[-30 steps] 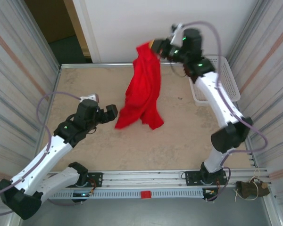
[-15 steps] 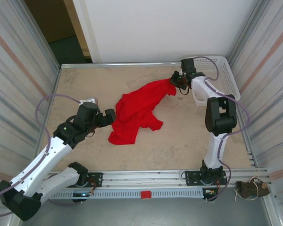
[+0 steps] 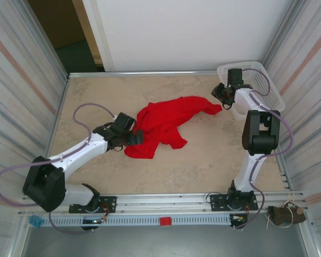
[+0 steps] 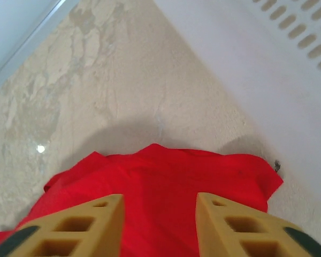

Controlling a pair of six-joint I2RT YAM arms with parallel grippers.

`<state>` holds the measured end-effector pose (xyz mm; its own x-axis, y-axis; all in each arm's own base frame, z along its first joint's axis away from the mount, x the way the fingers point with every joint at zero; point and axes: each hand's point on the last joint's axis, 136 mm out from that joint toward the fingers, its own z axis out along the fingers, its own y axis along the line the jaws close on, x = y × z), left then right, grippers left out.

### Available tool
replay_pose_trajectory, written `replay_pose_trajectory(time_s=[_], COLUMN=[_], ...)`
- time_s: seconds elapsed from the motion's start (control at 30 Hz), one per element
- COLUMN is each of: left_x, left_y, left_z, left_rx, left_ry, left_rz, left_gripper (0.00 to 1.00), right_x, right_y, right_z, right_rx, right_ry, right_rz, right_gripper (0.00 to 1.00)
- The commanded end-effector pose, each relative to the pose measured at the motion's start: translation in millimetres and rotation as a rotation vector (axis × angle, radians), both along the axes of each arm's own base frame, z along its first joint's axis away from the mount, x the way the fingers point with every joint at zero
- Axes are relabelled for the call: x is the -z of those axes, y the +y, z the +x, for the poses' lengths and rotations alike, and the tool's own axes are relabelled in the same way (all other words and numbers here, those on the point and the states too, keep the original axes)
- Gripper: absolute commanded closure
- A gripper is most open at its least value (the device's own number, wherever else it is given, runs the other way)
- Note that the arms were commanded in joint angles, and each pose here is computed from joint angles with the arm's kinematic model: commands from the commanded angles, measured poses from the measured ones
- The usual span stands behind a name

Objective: Fold the inside-out t-shirt

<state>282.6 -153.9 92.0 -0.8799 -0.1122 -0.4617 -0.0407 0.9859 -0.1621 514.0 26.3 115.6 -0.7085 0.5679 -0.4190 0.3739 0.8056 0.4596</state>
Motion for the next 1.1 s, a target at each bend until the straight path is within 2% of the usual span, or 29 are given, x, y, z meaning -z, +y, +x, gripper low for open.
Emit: replay_pose_trajectory(time_s=[0.0, 0.13, 0.2, 0.23, 0.3, 0.33, 0.37, 0.4, 0.43, 0.57, 0.73, 0.77, 0.8, 0.83, 0.87, 1.0, 1.07], left_x=[11.7, 30.6, 38.7, 42.5, 48.8, 51.3, 51.9, 51.3, 49.2, 28.4, -5.8, -11.1, -14.5, -18.5, -22.4, -37.0, -41.1], left_y=[-0.2, 1.7, 0.8, -1.2, -7.1, -9.2, -10.6, -12.3, -13.5, -13.4, -12.5, -8.9, -4.7, 1.1, 8.1, 24.5, 28.0], left_z=[7.7, 11.5, 14.1, 15.1, 17.1, 17.3, 17.4, 16.1, 13.6, -11.2, -53.7, -59.8, -63.7, -66.6, -67.9, -65.4, -62.5], left_rx=[0.008, 0.012, 0.023, 0.033, 0.053, 0.06, 0.064, 0.07, 0.074, 0.085, 0.063, 0.045, 0.028, 0.008, -0.018, -0.058, -0.067], left_ry=[-0.016, -0.006, -0.001, 0.003, 0.006, 0.008, 0.01, 0.015, 0.017, -0.005, -0.072, -0.088, -0.103, -0.125, -0.149, -0.228, -0.233], left_rz=[0.034, 0.072, 0.088, 0.086, 0.071, 0.064, 0.057, 0.048, 0.034, -0.034, -0.202, -0.232, -0.252, -0.263, -0.265, -0.245, -0.236], left_gripper=[0.01, 0.03, 0.08, 0.15, 0.37, 0.53, 0.81, 0.98, 1.0, 1.0, 1.0, 0.96, 0.76, 0.48, 0.37, 0.23, 0.21], right_x=[-40.9, -86.8, -103.2, -109.0, -116.6, -117.5, -116.1, -112.5, -106.9, -74.1, -37.5, -30.5, -25.4, -19.4, -11.1, 17.1, 30.0], right_y=[32.1, 68.7, 88.3, 99.3, 119.5, 131.6, 144.4, 155.4, 167.0, 212.8, 272.8, 286.0, 296.1, 306.2, 313.6, 334.0, 336.7], right_z=[-12.0, -28.1, -41.3, -49.3, -65.1, -74.8, -84.5, -93.5, -103.4, -136.9, -161.4, -164.3, -165.8, -166.7, -165.7, -149.9, -136.8], right_rx=[-0.111, -0.192, -0.229, -0.248, -0.283, -0.306, -0.332, -0.356, -0.378, -0.481, -0.616, -0.641, -0.659, -0.675, -0.681, -0.673, -0.647], right_ry=[-0.059, -0.137, -0.165, -0.174, -0.187, -0.187, -0.186, -0.177, -0.164, -0.085, -0.007, 0.005, 0.016, 0.031, 0.047, 0.117, 0.157], right_rz=[0.066, 0.095, 0.103, 0.104, 0.101, 0.097, 0.086, 0.072, 0.051, -0.017, -0.099, -0.12, -0.142, -0.173, -0.213, -0.314, -0.345], right_gripper=[0.5, 0.43, 0.39, 0.38, 0.34, 0.3, 0.27, 0.25, 0.23, 0.2, 0.18, 0.15, 0.12, 0.1, 0.08, 0.09, 0.12])
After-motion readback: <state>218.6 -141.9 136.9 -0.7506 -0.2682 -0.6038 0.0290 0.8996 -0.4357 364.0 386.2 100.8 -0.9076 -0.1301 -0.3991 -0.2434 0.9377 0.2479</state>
